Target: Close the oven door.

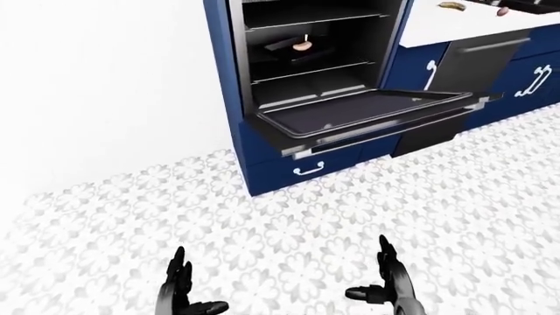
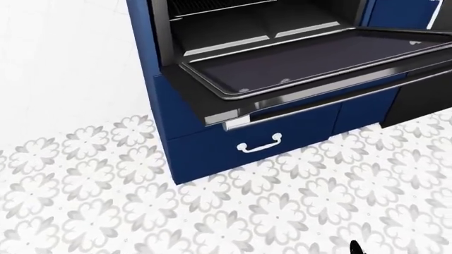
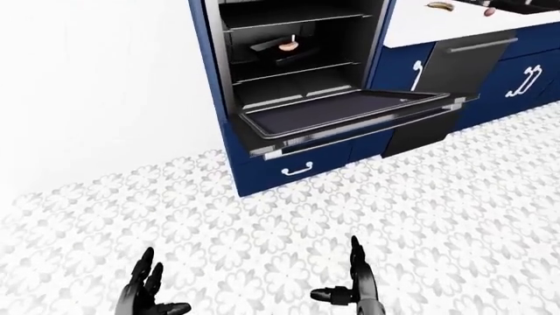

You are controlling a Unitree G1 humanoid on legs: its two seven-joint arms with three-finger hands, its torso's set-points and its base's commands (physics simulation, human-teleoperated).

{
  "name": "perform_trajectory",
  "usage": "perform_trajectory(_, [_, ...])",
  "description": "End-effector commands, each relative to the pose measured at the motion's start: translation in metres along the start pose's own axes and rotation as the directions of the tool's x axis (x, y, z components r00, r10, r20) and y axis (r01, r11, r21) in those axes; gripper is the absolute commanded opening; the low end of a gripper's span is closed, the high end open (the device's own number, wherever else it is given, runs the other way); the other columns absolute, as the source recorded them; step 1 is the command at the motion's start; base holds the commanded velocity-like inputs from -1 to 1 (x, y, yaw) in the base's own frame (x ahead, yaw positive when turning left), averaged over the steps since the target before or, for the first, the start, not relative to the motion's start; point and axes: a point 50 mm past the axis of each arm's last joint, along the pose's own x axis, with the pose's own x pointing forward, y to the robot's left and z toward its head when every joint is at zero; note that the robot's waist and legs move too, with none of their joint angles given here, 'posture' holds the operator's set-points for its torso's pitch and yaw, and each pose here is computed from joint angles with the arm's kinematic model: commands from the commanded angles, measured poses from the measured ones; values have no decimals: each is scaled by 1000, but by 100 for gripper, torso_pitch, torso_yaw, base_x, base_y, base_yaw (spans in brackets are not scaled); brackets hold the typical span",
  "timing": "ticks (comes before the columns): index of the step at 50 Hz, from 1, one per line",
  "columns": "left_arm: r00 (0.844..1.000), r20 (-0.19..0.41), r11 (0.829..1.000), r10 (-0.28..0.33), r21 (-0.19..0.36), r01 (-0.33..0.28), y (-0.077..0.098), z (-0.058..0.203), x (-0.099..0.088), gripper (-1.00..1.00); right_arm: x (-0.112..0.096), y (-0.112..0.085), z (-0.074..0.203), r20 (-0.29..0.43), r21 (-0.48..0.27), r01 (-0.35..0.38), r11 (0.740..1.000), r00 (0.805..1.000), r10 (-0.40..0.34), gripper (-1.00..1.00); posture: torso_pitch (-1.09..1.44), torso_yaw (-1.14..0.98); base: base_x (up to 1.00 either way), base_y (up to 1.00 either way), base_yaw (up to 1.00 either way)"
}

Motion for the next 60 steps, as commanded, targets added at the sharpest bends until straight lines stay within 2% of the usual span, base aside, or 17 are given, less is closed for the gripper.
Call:
perform_trajectory(1, [996, 83, 1000, 19, 19, -21, 7, 16, 7, 100, 7, 2, 15, 75, -8, -12, 1000, 997, 13, 100, 0, 0, 2, 12, 0])
perform_trajectory(60, [996, 86, 1000, 16, 17, -17, 8, 16, 7, 100, 7, 2, 16, 79, -15, -14, 1000, 997, 15, 100, 0, 0, 5, 12, 0])
